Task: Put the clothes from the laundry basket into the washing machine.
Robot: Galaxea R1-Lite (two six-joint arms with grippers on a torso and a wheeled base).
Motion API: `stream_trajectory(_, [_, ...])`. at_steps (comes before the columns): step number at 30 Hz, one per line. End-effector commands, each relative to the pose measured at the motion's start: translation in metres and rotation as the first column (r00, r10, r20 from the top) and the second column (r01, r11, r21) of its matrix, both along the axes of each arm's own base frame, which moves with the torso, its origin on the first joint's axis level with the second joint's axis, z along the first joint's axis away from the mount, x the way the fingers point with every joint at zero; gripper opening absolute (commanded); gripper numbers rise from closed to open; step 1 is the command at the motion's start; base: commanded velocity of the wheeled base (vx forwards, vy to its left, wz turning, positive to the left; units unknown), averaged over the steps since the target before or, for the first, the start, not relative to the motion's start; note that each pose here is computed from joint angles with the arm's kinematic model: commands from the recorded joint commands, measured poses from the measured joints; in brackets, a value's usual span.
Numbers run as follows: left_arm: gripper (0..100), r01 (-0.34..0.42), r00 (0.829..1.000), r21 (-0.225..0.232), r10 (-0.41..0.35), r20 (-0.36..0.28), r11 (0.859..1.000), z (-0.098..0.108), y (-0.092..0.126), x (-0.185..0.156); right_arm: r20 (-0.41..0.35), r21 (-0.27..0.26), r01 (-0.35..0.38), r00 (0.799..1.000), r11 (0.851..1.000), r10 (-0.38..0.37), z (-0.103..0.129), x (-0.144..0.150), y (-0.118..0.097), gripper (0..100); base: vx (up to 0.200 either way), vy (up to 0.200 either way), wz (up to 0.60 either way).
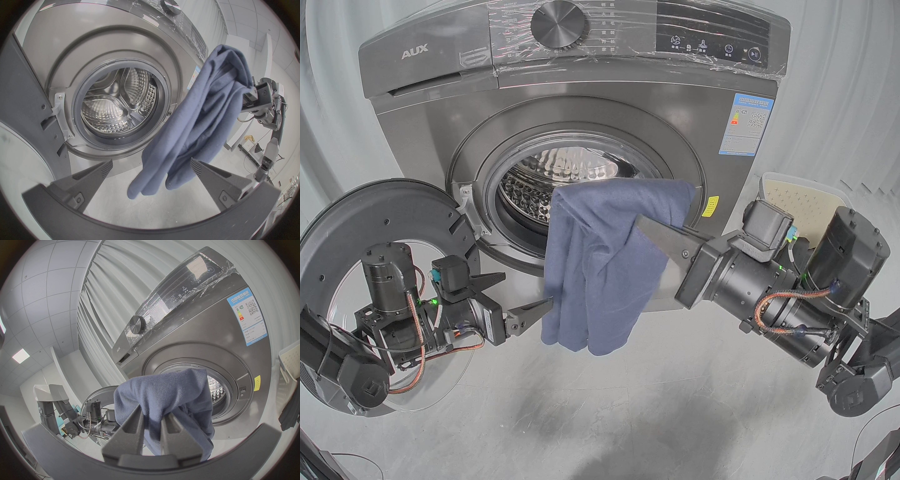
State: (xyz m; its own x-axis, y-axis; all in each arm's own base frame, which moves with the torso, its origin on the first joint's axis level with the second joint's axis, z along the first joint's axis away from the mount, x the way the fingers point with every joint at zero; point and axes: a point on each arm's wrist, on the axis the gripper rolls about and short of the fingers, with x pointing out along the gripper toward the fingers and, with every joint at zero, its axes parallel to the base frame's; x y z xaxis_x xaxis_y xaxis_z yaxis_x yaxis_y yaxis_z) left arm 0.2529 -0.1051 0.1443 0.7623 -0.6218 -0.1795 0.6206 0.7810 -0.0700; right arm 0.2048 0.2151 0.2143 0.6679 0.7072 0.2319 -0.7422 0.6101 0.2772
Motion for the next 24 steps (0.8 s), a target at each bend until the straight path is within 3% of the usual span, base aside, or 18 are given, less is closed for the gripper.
stream_trajectory(1, [100, -0.001, 1.000, 0.007, 0.001, -0.022, 1.000, -0.010, -0.005, 0.011, 0.001, 0.000, -0.002, 1.000, 1.000, 0.002, 0.001, -0.004, -0.004, 0, 0.000, 0.000, 0.00])
stream_trajectory(12, [100, -0.004, 1.000, 0.003, 0.004, -0.025, 1.000, -0.027, -0.017, 0.029, 0.001, -0.002, -0.005, 1.000, 1.000, 0.005, 0.000, -0.006, -0.004, 0, 0.000, 0.000, 0.00])
stream_trajectory(16, [100, -0.048, 0.999, -0.003, 0.048, 0.012, 0.999, -0.038, -0.020, 0.041, 0.002, -0.003, -0.009, 1.000, 1.000, 0.009, 0.001, -0.009, -0.005, 0, 0.000, 0.000, 0.00])
stream_trajectory(24, [100, -0.029, 1.000, 0.008, 0.029, -0.008, 1.000, -0.049, -0.022, 0.032, 0.002, -0.001, 0.002, 1.000, 1.000, -0.002, 0.001, -0.007, -0.007, 0, 0.000, 0.000, 0.00])
